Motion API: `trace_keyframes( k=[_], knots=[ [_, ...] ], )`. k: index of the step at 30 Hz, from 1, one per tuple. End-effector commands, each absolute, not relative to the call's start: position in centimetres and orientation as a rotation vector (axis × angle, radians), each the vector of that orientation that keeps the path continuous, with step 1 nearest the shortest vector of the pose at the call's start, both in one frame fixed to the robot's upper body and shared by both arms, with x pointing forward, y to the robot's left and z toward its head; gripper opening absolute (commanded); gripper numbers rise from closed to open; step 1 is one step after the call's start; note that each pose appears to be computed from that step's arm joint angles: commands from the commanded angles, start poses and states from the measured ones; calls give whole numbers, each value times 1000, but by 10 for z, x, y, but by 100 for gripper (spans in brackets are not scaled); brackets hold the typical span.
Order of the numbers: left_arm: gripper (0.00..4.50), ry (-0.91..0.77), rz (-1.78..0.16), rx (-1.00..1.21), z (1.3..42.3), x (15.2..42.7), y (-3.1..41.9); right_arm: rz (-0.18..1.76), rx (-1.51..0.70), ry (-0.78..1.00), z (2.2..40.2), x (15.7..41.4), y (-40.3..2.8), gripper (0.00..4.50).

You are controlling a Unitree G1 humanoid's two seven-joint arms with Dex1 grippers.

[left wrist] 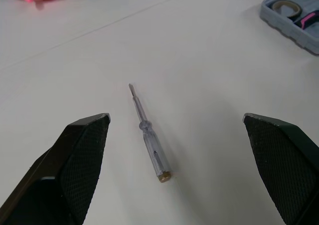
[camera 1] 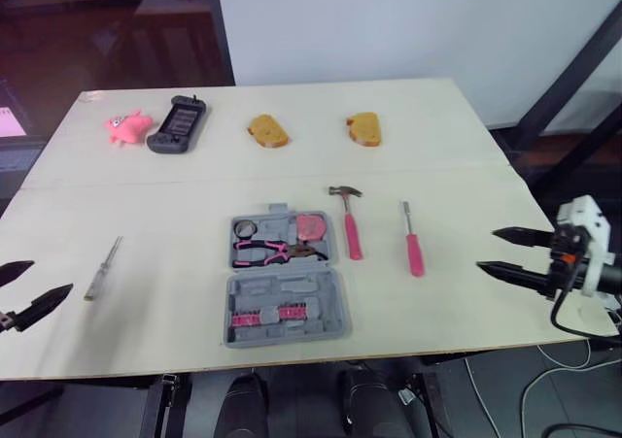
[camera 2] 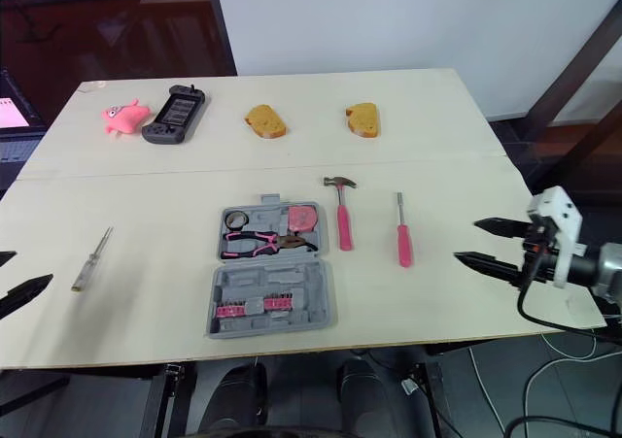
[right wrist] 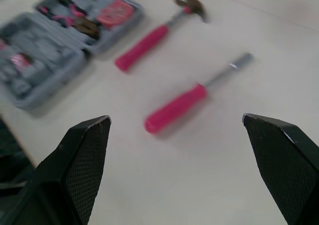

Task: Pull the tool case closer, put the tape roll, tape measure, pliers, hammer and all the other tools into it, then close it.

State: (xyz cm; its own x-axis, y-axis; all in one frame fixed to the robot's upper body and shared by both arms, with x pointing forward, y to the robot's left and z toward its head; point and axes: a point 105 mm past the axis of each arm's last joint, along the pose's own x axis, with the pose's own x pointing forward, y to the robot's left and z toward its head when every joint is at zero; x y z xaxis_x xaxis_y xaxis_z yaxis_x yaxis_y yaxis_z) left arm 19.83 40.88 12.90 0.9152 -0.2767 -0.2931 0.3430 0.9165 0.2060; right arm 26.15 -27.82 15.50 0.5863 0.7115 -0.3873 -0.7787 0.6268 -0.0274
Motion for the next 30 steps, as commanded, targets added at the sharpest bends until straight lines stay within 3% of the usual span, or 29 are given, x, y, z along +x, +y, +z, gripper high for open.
trace_keyframes(
  k=[1, 7, 19, 25, 30],
  knots=[
    [450, 197, -265, 260, 141, 189, 407, 1011, -189, 318, 173, 262, -240, 447],
    [450, 160, -154, 194, 129, 155, 385, 1351, -180, 303, 198, 258, -152, 447],
    [450, 162, 81, 129, 108, 103, 367, 1610, -254, 214, 234, 267, -90, 447],
    [450, 173, 141, 115, 105, 97, 370, 1637, -242, 192, 239, 271, -81, 447],
    [450, 198, 187, 121, 112, 127, 402, 1590, -263, 143, 241, 273, -76, 447]
  ],
)
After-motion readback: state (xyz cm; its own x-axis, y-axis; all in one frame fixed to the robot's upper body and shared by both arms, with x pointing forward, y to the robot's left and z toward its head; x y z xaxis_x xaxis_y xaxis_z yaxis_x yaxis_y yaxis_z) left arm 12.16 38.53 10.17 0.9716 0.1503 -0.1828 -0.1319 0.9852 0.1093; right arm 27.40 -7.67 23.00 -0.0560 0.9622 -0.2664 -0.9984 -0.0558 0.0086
